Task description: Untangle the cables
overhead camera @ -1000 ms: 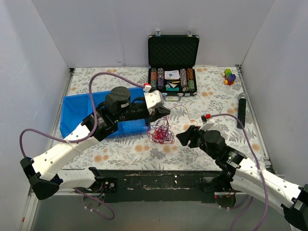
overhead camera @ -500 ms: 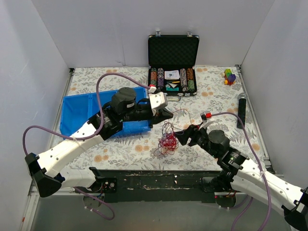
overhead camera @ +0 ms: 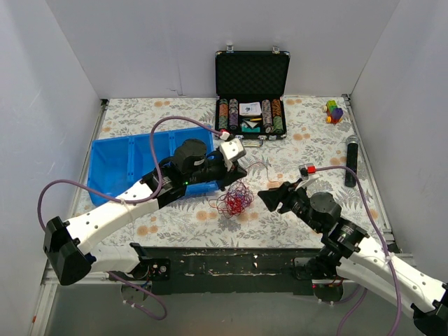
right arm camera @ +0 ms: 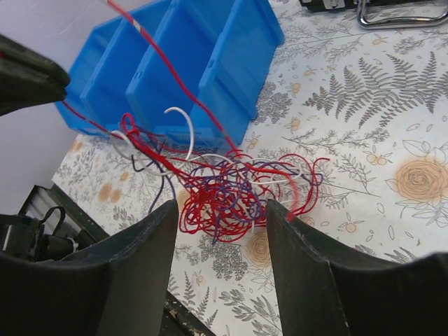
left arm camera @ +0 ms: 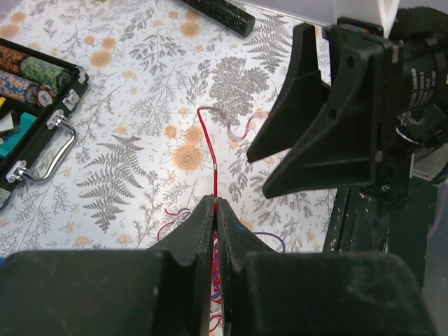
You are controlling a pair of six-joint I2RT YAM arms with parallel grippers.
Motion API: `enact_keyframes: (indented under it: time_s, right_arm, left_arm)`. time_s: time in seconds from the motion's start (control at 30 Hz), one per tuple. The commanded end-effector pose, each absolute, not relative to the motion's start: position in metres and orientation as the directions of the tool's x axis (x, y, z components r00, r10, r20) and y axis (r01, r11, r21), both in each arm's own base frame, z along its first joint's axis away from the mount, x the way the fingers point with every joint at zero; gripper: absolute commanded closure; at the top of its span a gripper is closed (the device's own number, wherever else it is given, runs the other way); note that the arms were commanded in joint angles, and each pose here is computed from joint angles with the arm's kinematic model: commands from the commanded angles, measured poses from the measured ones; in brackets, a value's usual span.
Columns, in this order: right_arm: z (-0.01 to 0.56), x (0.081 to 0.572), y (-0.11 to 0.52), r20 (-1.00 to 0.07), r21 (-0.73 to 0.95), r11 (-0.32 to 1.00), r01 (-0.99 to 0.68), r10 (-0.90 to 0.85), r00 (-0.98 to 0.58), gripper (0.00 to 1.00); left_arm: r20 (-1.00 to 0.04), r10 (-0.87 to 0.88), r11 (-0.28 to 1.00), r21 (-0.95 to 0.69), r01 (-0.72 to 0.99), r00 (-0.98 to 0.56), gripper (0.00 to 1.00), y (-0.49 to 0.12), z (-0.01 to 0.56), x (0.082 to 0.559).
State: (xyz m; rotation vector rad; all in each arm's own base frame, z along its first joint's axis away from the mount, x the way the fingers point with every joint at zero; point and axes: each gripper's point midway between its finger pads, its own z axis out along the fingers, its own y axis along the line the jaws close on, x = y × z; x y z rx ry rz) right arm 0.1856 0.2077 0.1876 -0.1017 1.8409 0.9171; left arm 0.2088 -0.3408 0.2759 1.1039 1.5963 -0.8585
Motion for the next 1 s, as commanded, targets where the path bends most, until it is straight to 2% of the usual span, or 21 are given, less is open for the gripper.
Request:
enact_keyframes:
  time_s: [0.0, 0.17, 0.5, 0.73, 0.97]
  right_arm:
    - [0.207, 0.177, 0.224, -0.824, 0.559, 0.617, -0.554, 0.344, -0.449, 0.40]
    - [0.221, 0.173, 0.239, -0.840, 0.541, 0.563, -0.625, 0.323, -0.436, 0.40]
    - [0.256, 0.164, 0.252, -0.801, 0.597, 0.477, -0.645, 0.407, -0.440, 0.44]
    - [0.247, 0.163, 0.267, -0.819, 0.574, 0.549, -0.608, 0.362, -0.446, 0.34]
    - [0.236, 0.173, 0.291, -0.826, 0.557, 0.633, -0.538, 0.356, -0.436, 0.31]
  left_arm:
    - [-0.982, 0.172, 0.382, -0.007, 0.924, -0.079, 1.00, -0.346, 0.300, 0.221]
    - [-0.984, 0.161, 0.411, 0.001, 0.912, -0.071, 1.00, -0.345, 0.304, 0.228]
    - [-0.988, 0.120, 0.599, -0.008, 0.801, -0.099, 1.00, -0.343, 0.310, 0.270]
    - [-0.983, 0.112, 0.644, -0.038, 0.764, -0.144, 1.00, -0.365, 0.301, 0.286]
    - [-0.984, 0.100, 0.628, -0.050, 0.777, -0.145, 1.00, -0.386, 0.309, 0.280]
